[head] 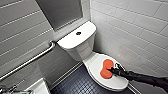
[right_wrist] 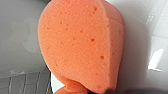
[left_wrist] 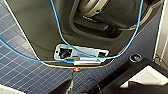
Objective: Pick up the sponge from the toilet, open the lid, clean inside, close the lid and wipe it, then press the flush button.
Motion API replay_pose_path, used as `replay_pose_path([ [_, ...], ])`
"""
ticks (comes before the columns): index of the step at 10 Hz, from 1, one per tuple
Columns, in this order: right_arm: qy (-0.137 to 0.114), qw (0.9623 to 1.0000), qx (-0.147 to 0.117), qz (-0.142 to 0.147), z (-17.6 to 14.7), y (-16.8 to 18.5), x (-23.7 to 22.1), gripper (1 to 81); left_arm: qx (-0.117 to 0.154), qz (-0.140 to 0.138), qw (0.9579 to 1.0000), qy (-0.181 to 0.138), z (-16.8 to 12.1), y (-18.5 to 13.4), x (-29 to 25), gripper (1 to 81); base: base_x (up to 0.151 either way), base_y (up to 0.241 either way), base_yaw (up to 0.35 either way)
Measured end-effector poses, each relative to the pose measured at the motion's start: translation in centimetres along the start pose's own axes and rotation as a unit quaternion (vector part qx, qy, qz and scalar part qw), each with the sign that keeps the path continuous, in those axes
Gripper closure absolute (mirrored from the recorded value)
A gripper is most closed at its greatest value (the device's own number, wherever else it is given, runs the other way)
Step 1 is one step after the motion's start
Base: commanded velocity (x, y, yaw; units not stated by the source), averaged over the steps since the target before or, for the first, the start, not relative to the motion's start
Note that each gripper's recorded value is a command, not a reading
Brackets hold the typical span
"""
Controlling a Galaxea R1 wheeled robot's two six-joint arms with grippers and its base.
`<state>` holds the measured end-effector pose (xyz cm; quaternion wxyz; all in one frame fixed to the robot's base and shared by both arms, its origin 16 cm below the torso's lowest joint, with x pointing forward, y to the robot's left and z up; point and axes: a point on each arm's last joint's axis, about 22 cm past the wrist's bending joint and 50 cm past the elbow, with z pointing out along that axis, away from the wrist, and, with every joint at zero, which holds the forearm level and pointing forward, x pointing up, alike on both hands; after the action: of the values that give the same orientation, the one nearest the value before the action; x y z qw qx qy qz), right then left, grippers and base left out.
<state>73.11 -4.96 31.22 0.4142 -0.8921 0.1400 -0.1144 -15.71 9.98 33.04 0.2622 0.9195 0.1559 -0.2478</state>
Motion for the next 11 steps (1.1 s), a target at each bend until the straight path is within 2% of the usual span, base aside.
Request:
replay_pose_path([
  [3,-0.016,0.9991,-0.029,0.025,-8.0,6.2,-1.7,81.1,-0.002,0.0,1.0,0.0,0.1,0.3,0.0,1.0,0.0,0.0,0.0],
  [8,-0.011,0.9958,-0.045,0.079,-15.9,13.8,-8.5,81.1,-0.002,0.003,1.0,0.0,0.1,0.2,0.0,1.0,0.0,0.0,0.0],
  [9,-0.027,0.9931,-0.066,0.093,-19.0,16.0,-11.3,81.1,-0.002,0.003,1.0,0.0,0.1,0.3,0.0,1.0,0.0,0.0,0.0],
  [10,-0.056,0.9876,-0.105,0.102,-22.5,18.7,-14.1,81.1,-0.002,0.004,1.0,0.0,0.1,0.2,0.1,1.0,0.0,0.0,0.0],
  [11,-0.072,0.9834,-0.124,0.111,-25.5,19.5,-15.4,81.1,-0.002,0.008,1.0,0.0,0.1,0.3,0.0,1.0,0.0,0.0,0.0],
])
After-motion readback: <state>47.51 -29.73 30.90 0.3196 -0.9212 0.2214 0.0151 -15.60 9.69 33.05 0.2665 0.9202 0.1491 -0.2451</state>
